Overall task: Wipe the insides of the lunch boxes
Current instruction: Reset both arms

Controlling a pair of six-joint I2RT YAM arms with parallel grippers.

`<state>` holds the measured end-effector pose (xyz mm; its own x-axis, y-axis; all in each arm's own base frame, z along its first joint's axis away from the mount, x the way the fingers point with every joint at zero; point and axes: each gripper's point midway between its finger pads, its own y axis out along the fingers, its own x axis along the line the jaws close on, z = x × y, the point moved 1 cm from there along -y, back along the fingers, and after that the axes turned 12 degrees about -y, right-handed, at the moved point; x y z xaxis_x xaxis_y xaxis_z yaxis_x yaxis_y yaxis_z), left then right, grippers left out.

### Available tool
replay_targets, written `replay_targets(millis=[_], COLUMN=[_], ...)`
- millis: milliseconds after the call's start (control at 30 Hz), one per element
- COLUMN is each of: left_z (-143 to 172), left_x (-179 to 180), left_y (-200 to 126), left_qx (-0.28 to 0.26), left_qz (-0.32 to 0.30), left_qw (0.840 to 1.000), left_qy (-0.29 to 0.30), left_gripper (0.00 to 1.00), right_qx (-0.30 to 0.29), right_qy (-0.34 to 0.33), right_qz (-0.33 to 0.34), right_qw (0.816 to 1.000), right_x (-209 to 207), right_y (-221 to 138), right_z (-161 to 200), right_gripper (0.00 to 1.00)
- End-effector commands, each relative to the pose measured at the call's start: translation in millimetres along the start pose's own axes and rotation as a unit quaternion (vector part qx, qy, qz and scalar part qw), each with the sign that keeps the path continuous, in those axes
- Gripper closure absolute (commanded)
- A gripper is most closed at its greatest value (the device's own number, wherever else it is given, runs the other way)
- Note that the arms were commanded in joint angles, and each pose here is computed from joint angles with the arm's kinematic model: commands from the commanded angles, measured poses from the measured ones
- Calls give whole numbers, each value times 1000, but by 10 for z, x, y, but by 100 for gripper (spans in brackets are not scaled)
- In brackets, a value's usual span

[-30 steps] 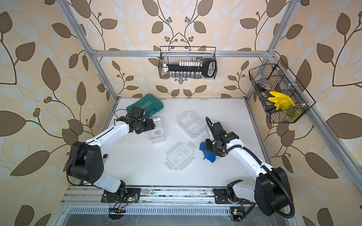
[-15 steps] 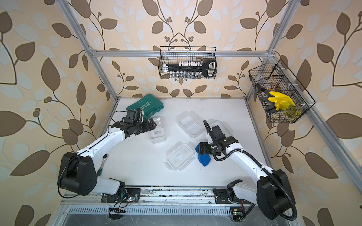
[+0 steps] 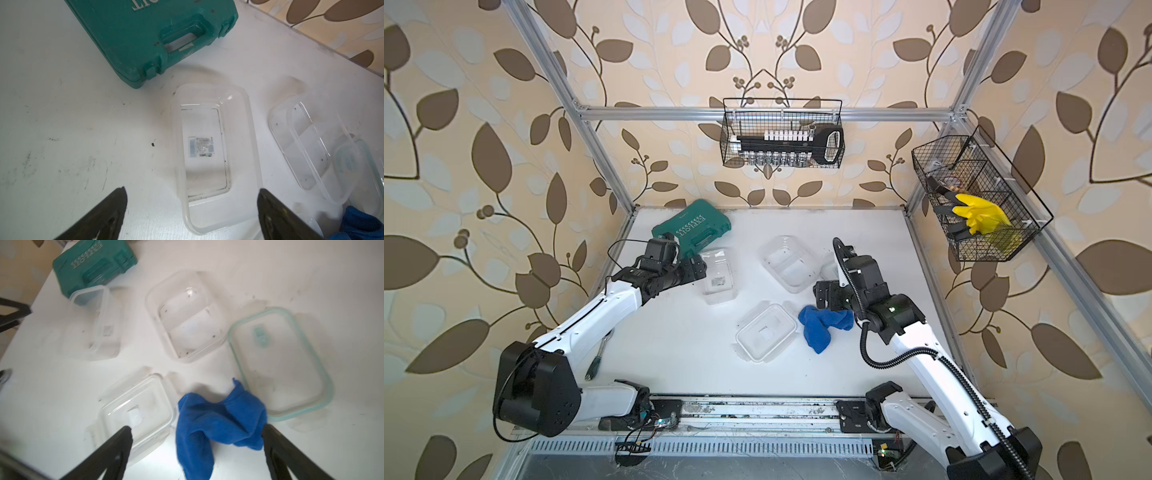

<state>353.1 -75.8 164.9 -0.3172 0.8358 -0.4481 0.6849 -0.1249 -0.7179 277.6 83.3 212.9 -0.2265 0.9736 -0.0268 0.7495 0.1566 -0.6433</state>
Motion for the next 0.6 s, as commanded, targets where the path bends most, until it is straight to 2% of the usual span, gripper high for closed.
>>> replay_targets(millis=[0,67,133,233,400,500,533,567], left_z=[-69,-65,-64,-54,-45,-59,-58,-49], left_x=[48,48,60,130,289,380,409,434], left_y=[-46,-77,-121,-170,-186,-212,-229,-244], left_qx=[-37,-51,-71,-98,-133,-158,-166,-174], left_qz=[-3,10,22,23,-4,-17,-19,-22], left_qw=[999,998,997,994,990,985,984,982], left_qy=[13,23,30,43,57,62,64,67], left_gripper=[1,1,1,1,1,1,1,1], right_qx=[-88,-111,-111,-124,-204,-181,-186,-161], right_qy=[-13,-18,-21,1,33,42,33,23], right_qz=[148,188,226,255,228,232,232,216], right_qw=[985,976,968,959,952,955,954,963], right_x=[-528,-689,-841,-1043,-1186,-1265,-1273,-1228], right_y=[160,286,395,478,549,808,883,948], right_z=[-126,-44,120,301,302,436,384,402], right_gripper=[2,2,2,2,2,2,7,8])
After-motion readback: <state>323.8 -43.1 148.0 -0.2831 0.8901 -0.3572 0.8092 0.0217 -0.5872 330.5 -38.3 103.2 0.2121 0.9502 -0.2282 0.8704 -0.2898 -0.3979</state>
